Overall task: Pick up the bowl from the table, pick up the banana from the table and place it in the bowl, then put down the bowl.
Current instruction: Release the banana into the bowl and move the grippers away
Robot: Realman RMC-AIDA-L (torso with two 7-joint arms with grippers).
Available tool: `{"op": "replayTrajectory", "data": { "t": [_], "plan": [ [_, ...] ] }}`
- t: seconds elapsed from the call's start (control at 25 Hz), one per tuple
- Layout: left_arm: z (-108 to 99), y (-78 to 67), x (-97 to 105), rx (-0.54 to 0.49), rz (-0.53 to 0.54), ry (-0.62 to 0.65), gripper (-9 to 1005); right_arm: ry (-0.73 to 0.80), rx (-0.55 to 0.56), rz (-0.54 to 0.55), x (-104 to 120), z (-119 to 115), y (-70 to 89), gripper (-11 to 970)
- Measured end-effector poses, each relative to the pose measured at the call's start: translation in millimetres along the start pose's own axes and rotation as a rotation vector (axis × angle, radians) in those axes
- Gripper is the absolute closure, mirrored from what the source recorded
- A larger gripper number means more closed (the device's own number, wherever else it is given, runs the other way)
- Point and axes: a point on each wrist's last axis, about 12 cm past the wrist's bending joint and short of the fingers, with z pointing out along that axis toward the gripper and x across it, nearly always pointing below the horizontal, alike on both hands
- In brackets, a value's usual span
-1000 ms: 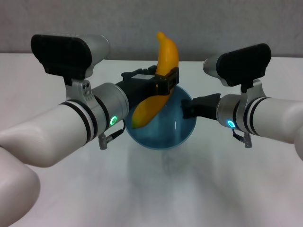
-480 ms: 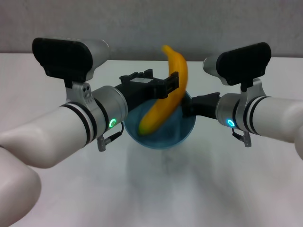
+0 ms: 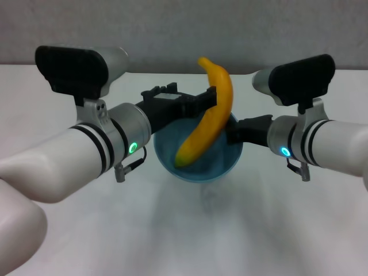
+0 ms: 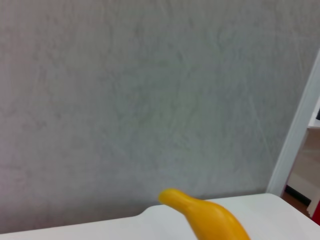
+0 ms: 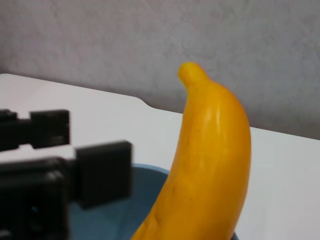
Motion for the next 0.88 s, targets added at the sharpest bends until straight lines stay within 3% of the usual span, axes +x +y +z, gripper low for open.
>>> {"op": "replayTrajectory", "data": {
  "t": [0.2, 0.48, 0.76, 0.88],
  "plan": [
    [-3, 5.9, -5, -0.017, -0.012, -0.020, 116, 0.007, 0.019, 0.016, 3, -1, -7.4, 920],
    [-11, 19.2, -12, -0.074, 0.035, -0.059, 119, 0.021, 0.045, 0.050, 7, -3, -17.8, 920],
    [-19, 51.7, -13, -0.178, 0.042, -0.087, 121, 0.086, 0.090, 0.100, 2, -4, -34.0, 920],
    [-20, 58.4, -11, -0.198, 0.053, -0.088, 121, 0.088, 0.106, 0.112, -2, -1, -40.2, 920]
  ]
}}
